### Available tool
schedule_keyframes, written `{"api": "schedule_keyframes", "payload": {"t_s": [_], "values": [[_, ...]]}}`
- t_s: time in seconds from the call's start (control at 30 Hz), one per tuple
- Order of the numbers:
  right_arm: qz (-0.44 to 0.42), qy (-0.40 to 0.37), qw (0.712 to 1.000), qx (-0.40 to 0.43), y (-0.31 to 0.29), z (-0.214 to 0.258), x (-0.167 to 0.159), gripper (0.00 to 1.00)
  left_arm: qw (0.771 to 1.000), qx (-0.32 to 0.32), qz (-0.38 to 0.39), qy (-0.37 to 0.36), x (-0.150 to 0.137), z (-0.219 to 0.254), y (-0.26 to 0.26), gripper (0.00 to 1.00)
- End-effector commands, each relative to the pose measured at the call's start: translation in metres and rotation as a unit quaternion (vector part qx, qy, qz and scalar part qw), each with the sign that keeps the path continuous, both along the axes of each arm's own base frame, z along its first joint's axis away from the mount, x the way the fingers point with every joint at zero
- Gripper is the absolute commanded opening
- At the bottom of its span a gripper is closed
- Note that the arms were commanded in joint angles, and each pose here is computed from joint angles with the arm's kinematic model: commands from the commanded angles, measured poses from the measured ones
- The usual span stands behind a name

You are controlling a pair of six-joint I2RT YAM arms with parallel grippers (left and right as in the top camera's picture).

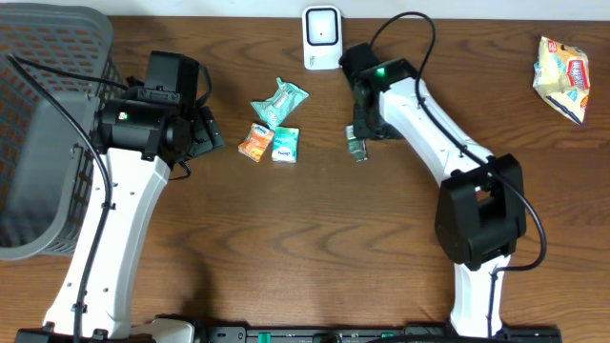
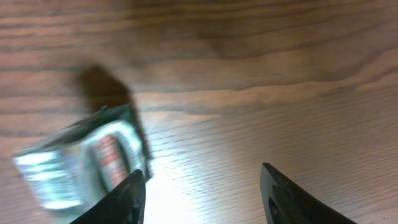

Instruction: Scan the item barcode

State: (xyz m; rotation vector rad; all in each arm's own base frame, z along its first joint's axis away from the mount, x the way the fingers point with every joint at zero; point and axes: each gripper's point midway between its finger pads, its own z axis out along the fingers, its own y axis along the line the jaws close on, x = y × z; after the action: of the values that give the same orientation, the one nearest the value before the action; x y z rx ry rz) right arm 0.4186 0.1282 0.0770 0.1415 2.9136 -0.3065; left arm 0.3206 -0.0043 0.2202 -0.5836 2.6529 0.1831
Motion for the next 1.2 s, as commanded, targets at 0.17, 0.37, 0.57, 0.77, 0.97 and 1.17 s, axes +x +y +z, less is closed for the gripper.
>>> {"api": "schedule_keyframes", "payload": {"t_s": [0.17, 0.37, 0.57, 0.77, 0.97, 1.17], "values": [[0.038, 0.026, 0.994, 0.099, 0.016, 0.0, 0.002, 0.54, 1.0, 0.005, 0.008, 0.003, -0.001, -0.001, 0.004, 0.98], [0.057, 0.043, 0.983, 0.169, 0.057, -0.002, -0.01, 0.97, 1.0, 0.005, 0.008, 0.003, -0.001, -0.001, 0.003, 0.98], [0.051, 0.049, 0.982, 0.173, 0.085, -0.03, -0.029, 0.99, 1.0, 0.005, 0.008, 0.003, -0.001, -0.001, 0.003, 0.98], [0.057, 0.021, 0.98, 0.189, 0.101, -0.01, -0.026, 0.68, 1.0, 0.005, 0.008, 0.003, -0.001, -0.001, 0.004, 0.98], [-0.015, -0.076, 0.974, 0.211, 0.095, 0.03, 0.011, 0.7, 1.0, 0.005, 0.008, 0.003, -0.001, -0.001, 0.003, 0.98], [-0.072, -0.117, 0.958, 0.251, 0.108, 0.024, 0.038, 0.99, 1.0, 0.005, 0.008, 0.003, -0.001, -0.001, 0.003, 0.98]]}}
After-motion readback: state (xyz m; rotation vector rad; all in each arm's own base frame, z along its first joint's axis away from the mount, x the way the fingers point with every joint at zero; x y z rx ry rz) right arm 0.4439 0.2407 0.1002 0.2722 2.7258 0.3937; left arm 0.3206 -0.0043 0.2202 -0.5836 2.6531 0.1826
